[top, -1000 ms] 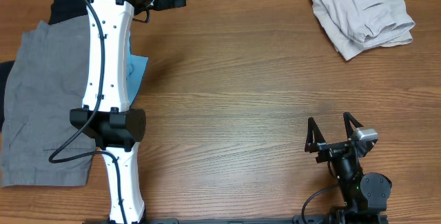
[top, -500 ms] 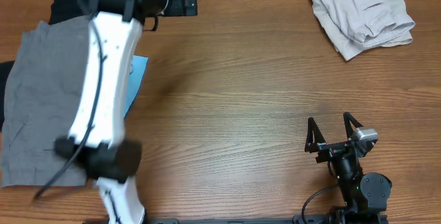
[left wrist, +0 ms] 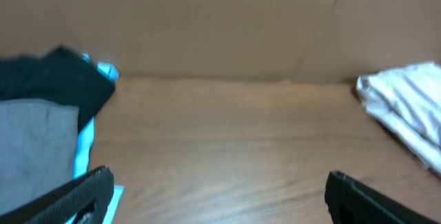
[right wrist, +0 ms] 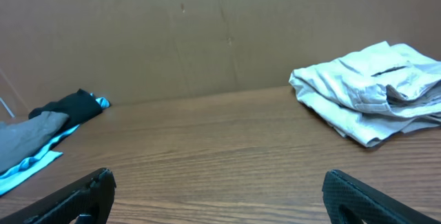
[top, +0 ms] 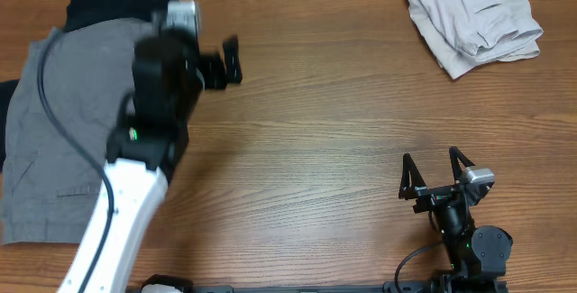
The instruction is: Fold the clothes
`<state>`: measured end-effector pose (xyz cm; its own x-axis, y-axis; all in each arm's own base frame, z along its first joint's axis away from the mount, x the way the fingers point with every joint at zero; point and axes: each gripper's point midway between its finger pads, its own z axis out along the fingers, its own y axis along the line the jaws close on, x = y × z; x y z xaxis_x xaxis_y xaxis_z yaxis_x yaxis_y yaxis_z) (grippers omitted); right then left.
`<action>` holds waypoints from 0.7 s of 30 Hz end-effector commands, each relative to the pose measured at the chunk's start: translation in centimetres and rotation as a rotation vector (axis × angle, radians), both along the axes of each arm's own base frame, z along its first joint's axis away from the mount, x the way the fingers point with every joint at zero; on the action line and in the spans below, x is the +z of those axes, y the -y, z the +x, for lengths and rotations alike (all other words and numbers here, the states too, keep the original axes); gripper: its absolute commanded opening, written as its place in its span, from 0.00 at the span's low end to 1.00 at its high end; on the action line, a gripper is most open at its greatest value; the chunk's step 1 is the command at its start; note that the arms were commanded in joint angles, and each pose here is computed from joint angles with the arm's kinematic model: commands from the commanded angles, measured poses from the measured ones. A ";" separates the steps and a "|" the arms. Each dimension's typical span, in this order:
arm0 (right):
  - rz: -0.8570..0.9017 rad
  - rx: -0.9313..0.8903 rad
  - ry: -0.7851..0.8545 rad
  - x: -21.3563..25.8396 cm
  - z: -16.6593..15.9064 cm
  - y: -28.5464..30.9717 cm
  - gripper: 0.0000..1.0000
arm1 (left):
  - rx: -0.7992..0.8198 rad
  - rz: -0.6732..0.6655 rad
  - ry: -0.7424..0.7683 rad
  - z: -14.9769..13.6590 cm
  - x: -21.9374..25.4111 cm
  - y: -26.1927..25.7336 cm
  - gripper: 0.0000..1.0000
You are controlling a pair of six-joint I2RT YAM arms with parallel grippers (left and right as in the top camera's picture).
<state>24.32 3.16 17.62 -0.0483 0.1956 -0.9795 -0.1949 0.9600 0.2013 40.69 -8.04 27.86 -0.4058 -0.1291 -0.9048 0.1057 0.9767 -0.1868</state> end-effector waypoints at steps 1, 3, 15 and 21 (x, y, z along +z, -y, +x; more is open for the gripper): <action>-0.001 -0.004 0.008 -0.1 0.0 0.0 1.00 | 0.032 0.004 0.103 -3.5 -0.7 -1.5 1.00; -0.002 -0.004 0.008 -0.1 0.0 0.0 1.00 | 0.047 -0.006 0.170 -5.4 -1.7 -2.1 1.00; -0.001 -0.004 0.008 -0.1 0.0 0.0 1.00 | 0.242 -0.207 0.302 -13.5 -8.8 -8.3 1.00; -0.002 -0.004 0.008 -0.1 0.0 0.0 1.00 | 0.264 -0.205 0.322 -14.9 -11.5 -8.9 1.00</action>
<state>24.31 3.17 17.61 -0.0486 0.1948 -0.9796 -0.1952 0.9600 0.2006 26.18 0.72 17.59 -0.0422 -0.3596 -0.9321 -0.0554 0.9324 -0.3572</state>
